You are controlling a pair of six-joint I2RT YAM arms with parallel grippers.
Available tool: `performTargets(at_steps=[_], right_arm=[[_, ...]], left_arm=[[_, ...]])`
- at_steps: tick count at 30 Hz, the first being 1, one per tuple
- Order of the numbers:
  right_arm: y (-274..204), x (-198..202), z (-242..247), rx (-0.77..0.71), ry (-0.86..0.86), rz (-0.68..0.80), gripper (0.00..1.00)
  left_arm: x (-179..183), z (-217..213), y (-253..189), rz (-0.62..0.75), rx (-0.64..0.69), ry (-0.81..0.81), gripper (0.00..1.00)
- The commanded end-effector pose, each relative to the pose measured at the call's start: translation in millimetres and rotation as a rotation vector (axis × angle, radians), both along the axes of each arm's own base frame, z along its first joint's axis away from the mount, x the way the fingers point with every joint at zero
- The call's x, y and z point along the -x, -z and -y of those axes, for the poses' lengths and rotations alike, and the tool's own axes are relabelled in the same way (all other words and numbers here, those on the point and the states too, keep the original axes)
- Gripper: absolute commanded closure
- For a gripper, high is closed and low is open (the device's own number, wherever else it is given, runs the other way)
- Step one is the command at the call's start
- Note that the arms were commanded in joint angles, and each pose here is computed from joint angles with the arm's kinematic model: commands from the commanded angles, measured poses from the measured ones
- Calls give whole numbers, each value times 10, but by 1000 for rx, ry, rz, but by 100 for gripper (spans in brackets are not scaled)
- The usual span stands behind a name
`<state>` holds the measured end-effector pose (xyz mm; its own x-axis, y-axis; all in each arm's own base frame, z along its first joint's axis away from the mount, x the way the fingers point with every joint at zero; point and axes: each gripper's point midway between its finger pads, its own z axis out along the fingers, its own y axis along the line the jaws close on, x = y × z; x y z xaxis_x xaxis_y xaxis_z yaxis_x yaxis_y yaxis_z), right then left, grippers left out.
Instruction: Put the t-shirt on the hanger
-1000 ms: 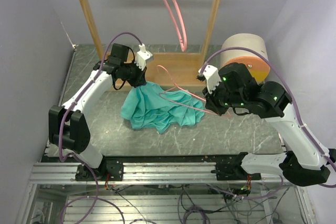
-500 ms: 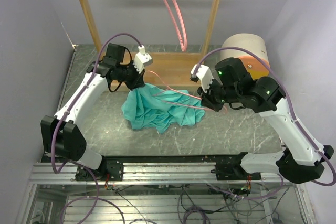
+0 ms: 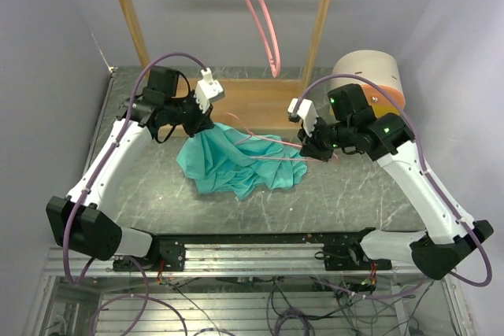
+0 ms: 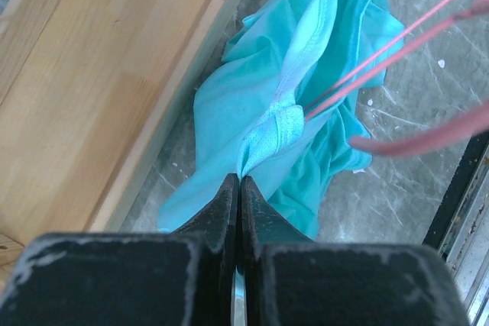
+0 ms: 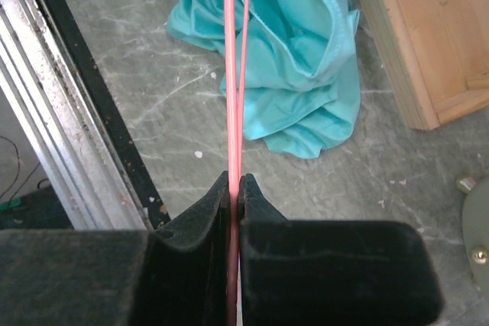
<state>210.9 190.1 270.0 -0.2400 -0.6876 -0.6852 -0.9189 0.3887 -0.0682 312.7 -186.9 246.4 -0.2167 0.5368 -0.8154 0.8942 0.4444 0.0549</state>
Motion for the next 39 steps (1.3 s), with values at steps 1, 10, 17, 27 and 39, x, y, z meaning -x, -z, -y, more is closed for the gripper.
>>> performTargets(at_steps=[1,10,17,27,39], right_arm=[[-48,-167,-183,-137,-146,69,100],[249,-339,-206,-264,-287,38,100],[320,-397,-263,-322,-397,105,100],[470,-695,-277,-372,-372,111,100],[433,-738,-358,-446,-377,108,100]], left_arm=[[142,7,-22,-3,19,36,93],[172,38,-19,-21,40,42,93],[198,105,-32,-39,81,58,93],[215,169,-172,-48,143,47,93],[253,457,-188,-44,214,47,93]])
